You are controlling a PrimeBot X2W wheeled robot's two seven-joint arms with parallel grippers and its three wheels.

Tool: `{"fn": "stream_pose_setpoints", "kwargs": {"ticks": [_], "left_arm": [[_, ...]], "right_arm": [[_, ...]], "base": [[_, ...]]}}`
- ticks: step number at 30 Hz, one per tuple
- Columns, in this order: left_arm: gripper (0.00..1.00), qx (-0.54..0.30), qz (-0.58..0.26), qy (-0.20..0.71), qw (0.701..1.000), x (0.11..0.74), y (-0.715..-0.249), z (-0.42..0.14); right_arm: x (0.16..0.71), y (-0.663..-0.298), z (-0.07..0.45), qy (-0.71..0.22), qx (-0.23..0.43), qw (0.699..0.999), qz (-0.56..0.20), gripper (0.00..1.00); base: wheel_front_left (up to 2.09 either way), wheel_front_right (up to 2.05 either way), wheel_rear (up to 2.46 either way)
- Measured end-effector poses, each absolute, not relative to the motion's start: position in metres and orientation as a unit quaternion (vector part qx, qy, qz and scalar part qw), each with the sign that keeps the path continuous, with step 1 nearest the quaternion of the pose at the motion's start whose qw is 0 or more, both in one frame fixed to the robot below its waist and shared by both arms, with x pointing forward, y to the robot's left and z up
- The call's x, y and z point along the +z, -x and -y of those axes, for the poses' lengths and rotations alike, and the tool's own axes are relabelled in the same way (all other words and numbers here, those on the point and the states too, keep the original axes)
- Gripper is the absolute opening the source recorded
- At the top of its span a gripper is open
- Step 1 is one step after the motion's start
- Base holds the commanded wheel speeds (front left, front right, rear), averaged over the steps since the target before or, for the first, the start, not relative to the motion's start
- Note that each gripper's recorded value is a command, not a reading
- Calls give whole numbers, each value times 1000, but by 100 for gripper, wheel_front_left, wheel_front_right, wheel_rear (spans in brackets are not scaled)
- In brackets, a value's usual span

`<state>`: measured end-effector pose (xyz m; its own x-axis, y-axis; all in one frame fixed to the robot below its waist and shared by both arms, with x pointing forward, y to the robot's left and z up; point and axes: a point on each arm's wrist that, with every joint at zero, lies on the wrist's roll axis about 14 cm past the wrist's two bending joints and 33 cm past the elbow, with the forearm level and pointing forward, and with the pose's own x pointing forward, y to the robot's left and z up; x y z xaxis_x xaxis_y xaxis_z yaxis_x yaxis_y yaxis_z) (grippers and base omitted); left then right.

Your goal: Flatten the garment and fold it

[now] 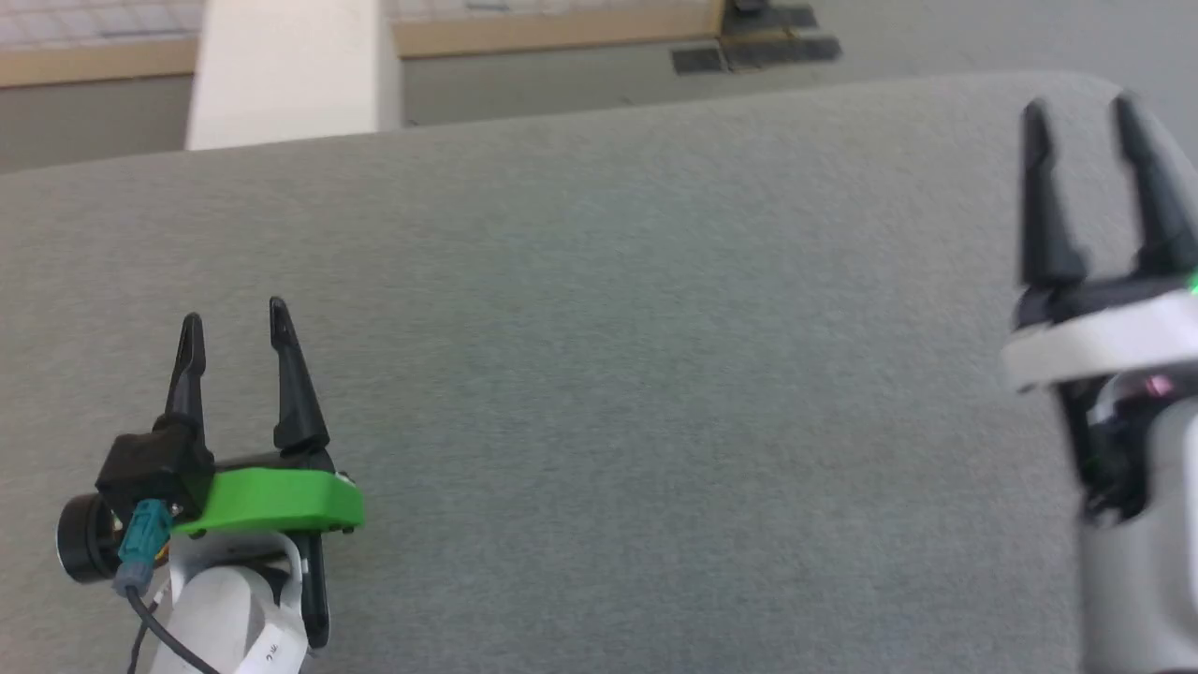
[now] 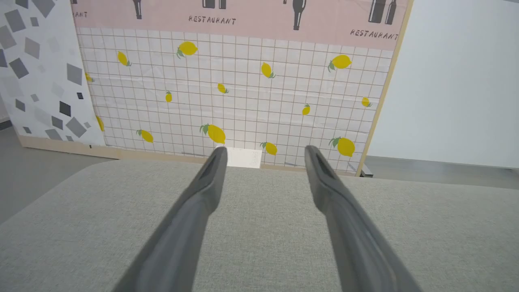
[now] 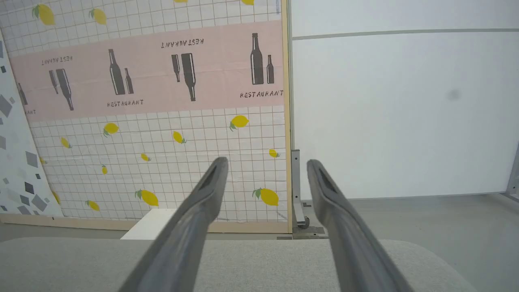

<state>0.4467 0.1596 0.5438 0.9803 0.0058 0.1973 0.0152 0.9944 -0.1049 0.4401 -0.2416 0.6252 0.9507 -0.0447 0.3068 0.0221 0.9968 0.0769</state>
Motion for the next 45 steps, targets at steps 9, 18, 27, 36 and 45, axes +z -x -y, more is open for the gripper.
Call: {"fn": "stream_pose_setpoints", "kwargs": {"ticks": [9,18,27,36,45], "left_arm": [[100,26,96,44,994,547,-418,-178],[100,20,86,28,996,542,-401,-183],[100,-4,64,28,998,529,-396,-173],[100,-12,47,46,998,518,-396,-170],[0,-17,41,47,998,514,-395,-169]], "right_arm": [[584,-418,210,-96,-4,985,142,100],[534,-397,187,-94,19,992,78,100],[521,-384,176,-62,36,996,59,100],[511,-378,173,-62,40,996,44,100],[511,-378,171,-65,43,996,43,0]], "base": [[0,0,0],[0,0,0],[0,0,0],[0,0,0],[0,0,0]]}}
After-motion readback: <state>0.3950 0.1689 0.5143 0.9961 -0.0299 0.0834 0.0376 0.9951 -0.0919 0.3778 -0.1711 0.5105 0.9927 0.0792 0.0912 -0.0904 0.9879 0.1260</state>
